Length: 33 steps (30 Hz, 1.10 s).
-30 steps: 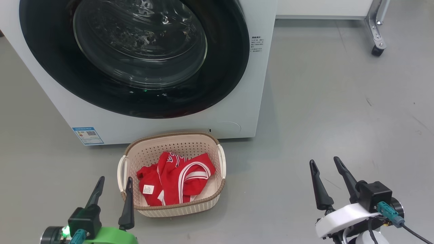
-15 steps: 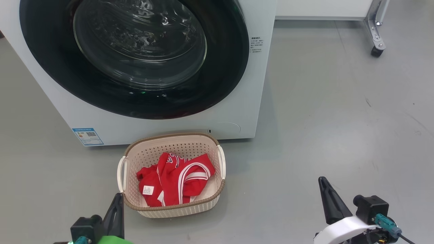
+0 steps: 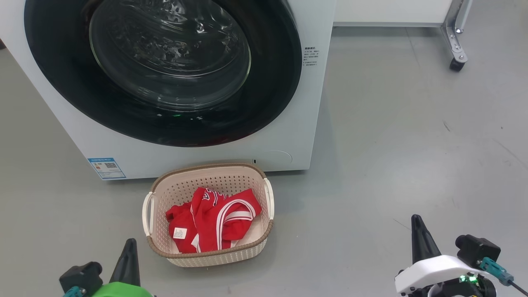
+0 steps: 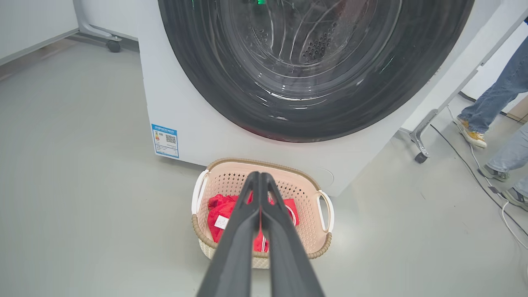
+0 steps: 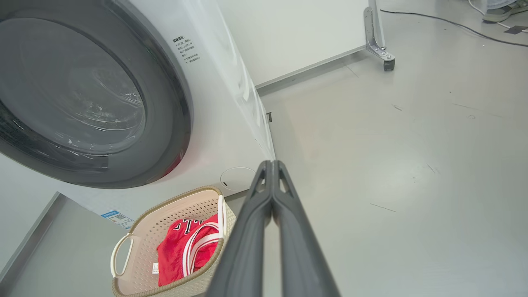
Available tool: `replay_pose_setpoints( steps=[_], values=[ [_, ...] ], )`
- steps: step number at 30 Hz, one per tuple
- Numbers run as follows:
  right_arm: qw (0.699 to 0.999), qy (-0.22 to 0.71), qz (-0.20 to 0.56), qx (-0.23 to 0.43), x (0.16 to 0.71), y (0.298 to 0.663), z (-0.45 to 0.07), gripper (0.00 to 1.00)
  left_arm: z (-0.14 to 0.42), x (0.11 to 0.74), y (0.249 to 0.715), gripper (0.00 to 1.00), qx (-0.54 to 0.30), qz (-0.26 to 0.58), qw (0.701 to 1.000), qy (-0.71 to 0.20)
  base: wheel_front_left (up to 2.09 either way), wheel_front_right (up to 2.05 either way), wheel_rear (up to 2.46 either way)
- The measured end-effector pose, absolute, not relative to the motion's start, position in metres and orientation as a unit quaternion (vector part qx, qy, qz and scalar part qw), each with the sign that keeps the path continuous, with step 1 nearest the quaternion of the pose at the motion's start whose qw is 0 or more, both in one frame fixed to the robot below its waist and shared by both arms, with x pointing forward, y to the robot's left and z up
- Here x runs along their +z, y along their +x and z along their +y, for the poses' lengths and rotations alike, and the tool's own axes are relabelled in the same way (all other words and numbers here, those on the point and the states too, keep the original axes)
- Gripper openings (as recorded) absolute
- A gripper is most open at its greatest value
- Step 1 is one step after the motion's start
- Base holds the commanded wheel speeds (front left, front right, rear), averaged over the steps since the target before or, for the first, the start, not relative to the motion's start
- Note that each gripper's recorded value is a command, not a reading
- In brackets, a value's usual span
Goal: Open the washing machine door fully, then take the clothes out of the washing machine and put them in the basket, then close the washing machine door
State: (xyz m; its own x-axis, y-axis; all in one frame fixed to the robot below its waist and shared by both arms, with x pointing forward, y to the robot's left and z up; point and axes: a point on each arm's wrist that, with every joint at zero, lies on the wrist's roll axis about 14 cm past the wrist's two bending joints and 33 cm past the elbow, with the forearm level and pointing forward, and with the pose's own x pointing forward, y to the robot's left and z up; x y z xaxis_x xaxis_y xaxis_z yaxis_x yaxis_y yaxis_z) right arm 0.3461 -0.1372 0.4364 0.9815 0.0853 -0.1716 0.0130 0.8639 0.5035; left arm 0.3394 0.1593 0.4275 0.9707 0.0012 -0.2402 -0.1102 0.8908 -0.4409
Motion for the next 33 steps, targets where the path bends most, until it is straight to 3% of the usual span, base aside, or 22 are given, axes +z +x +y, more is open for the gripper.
replay_pose_setpoints(
  steps=[33],
  values=[
    [0.885, 0.455, 0.095, -0.041, 0.441, 0.354, -0.168, 0.00, 0.173, 0.435, 0.352, 0.00, 0.056, 0.115, 0.889, -0.439, 0.00, 0.00, 0.00]
  ],
)
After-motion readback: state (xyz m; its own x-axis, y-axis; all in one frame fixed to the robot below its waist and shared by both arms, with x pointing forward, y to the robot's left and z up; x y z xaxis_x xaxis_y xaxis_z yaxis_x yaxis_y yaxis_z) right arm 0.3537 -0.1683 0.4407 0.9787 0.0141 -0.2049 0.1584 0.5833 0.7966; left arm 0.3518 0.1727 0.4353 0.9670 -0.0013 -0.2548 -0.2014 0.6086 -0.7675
